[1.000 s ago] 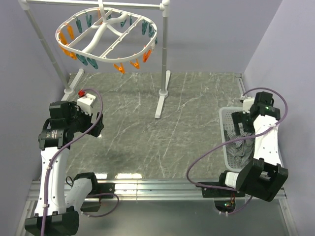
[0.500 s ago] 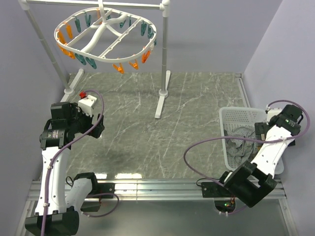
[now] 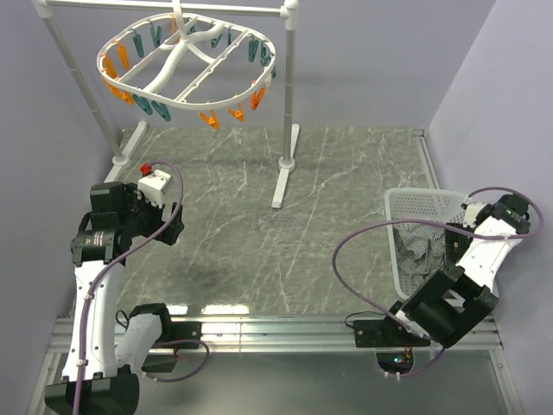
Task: Clip the underwear to the hanger
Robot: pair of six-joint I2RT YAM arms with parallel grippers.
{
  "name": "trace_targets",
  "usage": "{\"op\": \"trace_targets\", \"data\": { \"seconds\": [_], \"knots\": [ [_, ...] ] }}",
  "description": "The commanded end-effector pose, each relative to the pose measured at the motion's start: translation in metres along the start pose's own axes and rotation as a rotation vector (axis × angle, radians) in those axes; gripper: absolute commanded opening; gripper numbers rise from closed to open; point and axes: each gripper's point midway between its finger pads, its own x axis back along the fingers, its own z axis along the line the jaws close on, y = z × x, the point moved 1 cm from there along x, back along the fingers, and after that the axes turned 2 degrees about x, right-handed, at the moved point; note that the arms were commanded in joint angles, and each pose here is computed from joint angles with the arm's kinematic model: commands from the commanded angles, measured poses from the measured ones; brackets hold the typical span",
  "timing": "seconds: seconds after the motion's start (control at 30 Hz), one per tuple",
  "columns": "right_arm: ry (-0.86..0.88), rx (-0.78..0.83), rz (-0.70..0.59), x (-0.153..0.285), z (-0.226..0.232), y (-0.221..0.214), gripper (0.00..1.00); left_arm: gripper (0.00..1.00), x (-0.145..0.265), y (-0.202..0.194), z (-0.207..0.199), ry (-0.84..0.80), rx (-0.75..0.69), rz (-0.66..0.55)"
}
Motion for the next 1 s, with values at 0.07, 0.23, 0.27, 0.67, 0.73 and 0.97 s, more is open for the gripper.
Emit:
{"op": "trace_targets", "data": {
  "seconds": [0.07,0.23,0.27,0.67,0.73,0.97],
  "knots": [
    [0.056,-0.033,0.011,-0.008,0.008,-0.004,0.74,0.99,0.0,0.01,0.0,-0.001,-0.024,-0.054],
    [0.063,-0.062,0.024,-0.007,0.001,-0.005,0.35,0.99,0.001,0.012,0.0,0.001,-0.024,-0.06],
    [0.051,-0.064,0.018,-0.004,-0.003,-0.003,0.29,0.99,0.0,0.013,0.0,0.0,-0.024,-0.061],
    [0.021,-0.07,-0.122,0.063,-0.018,0.009,0.0,0.99,0.004,0.017,0.002,0.012,-0.035,-0.073],
    [0.032,-0.061,-0.186,0.082,-0.014,0.019,0.0,0.99,0.004,0.018,0.001,0.009,-0.035,-0.072],
    [-0.026,-0.064,-0.422,0.18,-0.022,0.062,0.0,0.99,0.007,0.027,-0.001,-0.009,-0.032,-0.088]
  ]
}}
